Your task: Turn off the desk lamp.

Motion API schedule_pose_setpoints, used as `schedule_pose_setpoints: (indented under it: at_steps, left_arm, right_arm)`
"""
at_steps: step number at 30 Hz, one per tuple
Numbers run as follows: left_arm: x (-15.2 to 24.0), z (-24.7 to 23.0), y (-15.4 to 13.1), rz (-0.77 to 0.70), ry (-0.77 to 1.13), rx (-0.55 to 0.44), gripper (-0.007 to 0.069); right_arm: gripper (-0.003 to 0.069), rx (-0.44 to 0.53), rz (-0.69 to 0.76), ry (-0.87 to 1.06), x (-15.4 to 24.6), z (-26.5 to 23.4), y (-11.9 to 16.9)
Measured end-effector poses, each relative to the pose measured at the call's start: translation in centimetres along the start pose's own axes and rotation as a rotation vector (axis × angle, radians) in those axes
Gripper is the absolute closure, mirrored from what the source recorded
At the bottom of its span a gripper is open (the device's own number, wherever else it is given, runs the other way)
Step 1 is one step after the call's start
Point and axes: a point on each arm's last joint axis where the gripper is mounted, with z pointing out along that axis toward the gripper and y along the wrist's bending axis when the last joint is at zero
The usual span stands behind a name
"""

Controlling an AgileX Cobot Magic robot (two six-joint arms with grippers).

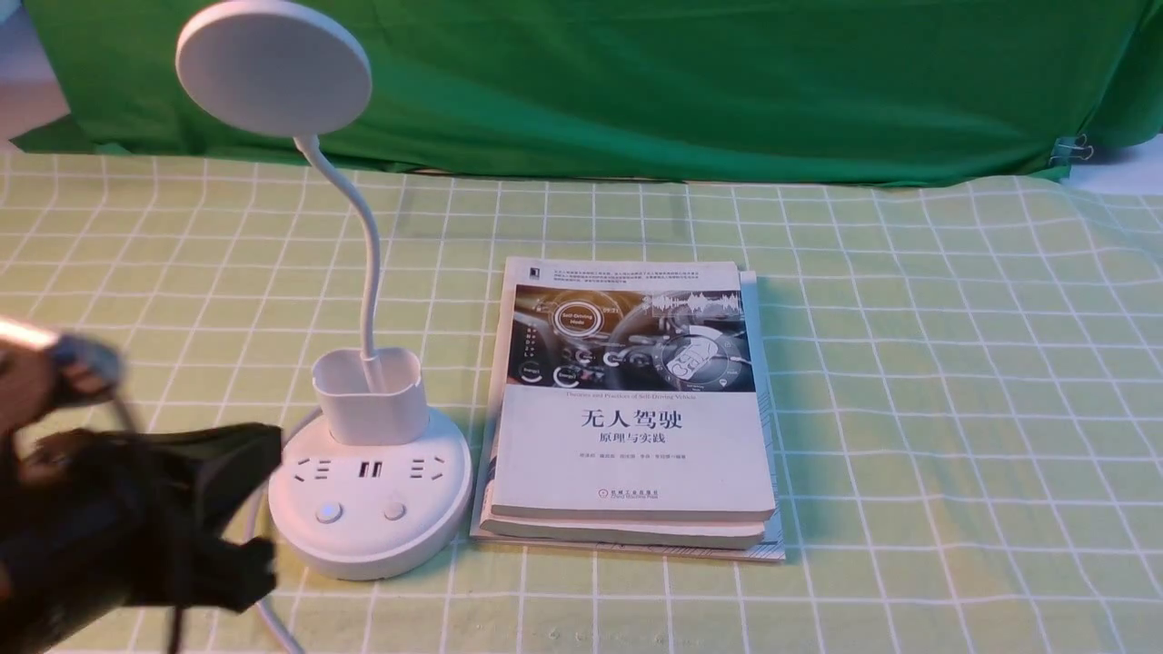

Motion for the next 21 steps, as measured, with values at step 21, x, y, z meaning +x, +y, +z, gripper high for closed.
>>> schedule_pose_setpoints:
  at_steps: [21]
  left_arm:
    - [4.6, -2.4, 0.5, 0.122, -0.135, -0.013, 0.0620]
  right_arm:
    - [0.0630, 0.000, -0.001, 0.001, 0.0, 0.0, 0.0]
